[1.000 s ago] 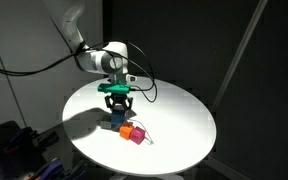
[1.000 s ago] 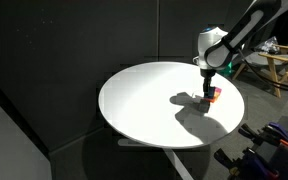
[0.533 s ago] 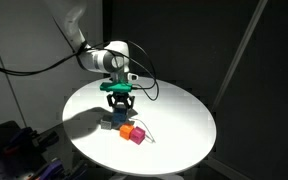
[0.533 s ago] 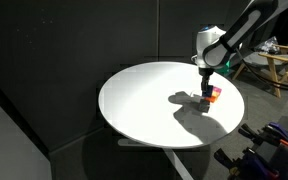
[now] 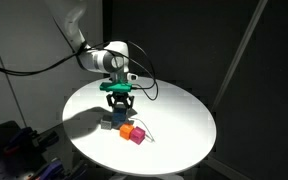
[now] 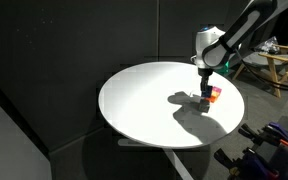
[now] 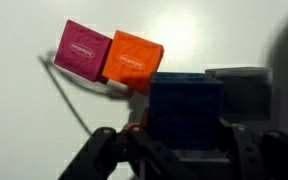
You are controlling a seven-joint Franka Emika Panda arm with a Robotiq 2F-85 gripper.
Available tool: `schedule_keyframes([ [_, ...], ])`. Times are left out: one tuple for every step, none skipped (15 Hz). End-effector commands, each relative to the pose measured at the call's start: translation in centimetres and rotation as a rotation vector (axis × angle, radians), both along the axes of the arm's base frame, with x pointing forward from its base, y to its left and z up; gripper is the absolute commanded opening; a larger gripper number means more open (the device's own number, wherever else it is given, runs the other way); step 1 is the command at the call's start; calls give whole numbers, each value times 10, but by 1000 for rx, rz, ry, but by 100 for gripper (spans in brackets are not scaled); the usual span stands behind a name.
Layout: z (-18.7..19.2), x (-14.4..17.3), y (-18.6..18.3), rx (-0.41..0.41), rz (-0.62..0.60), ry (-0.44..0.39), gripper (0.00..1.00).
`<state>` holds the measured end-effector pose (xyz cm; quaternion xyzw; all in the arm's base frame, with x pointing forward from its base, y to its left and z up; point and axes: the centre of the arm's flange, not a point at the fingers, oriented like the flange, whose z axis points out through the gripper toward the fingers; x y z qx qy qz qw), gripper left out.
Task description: Pick up the blue block and put it on the table in between the gray and the orange block
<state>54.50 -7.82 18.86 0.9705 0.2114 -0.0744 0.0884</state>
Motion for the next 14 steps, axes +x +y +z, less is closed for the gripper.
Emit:
schedule_keyframes([
  [2,4,2,-10,-3,-1,31],
  [2,4,2,-8,-4,1,31],
  [2,4,1,-8,-4,1,31],
  [2,4,1,-8,-5,2,31],
  [2,4,0,-7,-5,4,31],
  [2,4,0,-6,-6,7,31],
  [2,4,-1,-5,-8,9,66],
  [2,4,-1,-4,-9,13,83],
  [1,4,-2,-3,-11,15,88],
  [1,4,-2,-3,-11,17,97],
  [1,4,-3,-3,-12,19,100],
  [1,3,-3,-2,-13,22,100],
  [2,3,-4,-1,-15,24,100],
  [3,1,-5,0,-20,27,100],
])
